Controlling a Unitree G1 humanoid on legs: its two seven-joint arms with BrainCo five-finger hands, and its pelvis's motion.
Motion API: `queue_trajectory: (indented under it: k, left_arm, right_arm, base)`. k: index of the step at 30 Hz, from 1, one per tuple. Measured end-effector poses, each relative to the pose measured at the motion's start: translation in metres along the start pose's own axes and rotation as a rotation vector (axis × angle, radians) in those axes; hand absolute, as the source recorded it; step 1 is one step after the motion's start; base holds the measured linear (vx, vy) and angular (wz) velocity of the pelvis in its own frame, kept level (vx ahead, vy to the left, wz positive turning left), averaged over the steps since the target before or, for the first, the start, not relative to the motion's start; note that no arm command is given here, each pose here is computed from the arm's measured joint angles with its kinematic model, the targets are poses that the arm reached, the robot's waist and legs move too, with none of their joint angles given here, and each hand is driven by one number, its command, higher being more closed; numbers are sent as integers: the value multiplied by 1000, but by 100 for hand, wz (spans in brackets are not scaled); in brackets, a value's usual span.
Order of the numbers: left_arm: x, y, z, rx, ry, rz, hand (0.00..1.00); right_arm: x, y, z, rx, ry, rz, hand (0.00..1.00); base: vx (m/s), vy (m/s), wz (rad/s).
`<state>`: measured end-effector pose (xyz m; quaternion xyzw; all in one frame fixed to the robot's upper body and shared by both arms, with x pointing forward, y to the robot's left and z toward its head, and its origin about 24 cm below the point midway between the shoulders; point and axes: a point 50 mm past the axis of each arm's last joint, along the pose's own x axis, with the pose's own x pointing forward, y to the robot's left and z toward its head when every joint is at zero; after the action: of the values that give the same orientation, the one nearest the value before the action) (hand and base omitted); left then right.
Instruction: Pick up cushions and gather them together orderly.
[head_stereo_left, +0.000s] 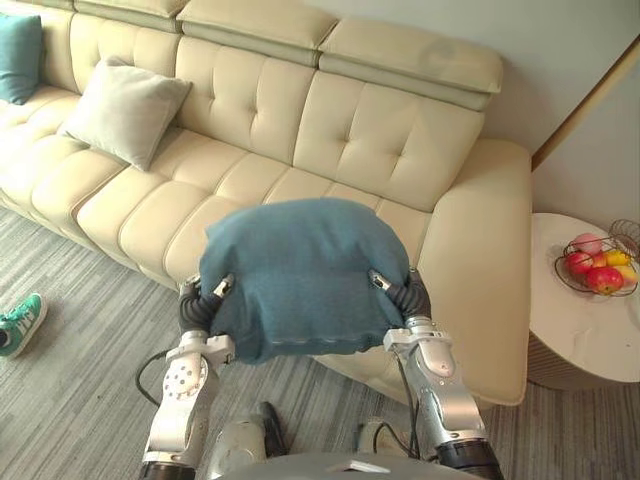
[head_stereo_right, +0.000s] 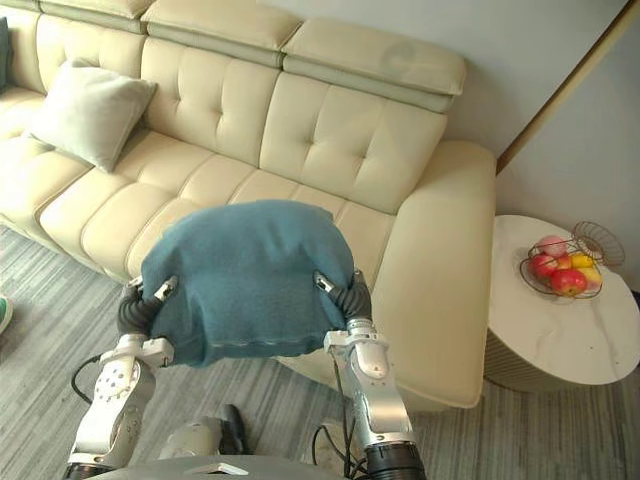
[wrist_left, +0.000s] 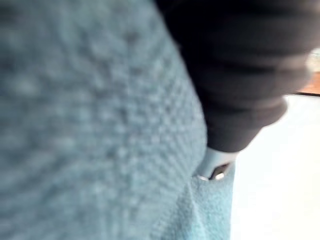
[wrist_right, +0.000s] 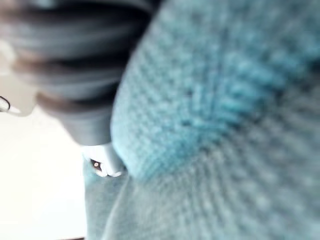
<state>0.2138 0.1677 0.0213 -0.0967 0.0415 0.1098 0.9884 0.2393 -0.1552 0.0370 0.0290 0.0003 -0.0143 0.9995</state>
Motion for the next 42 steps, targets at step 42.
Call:
queue_trajectory:
  k: [42]
  left_arm:
    - [-12,-4,7,-52,-24,35,100]
  right_arm:
    - [-6,22,29,66,-122,17,100]
  base:
    - [121,87,-36]
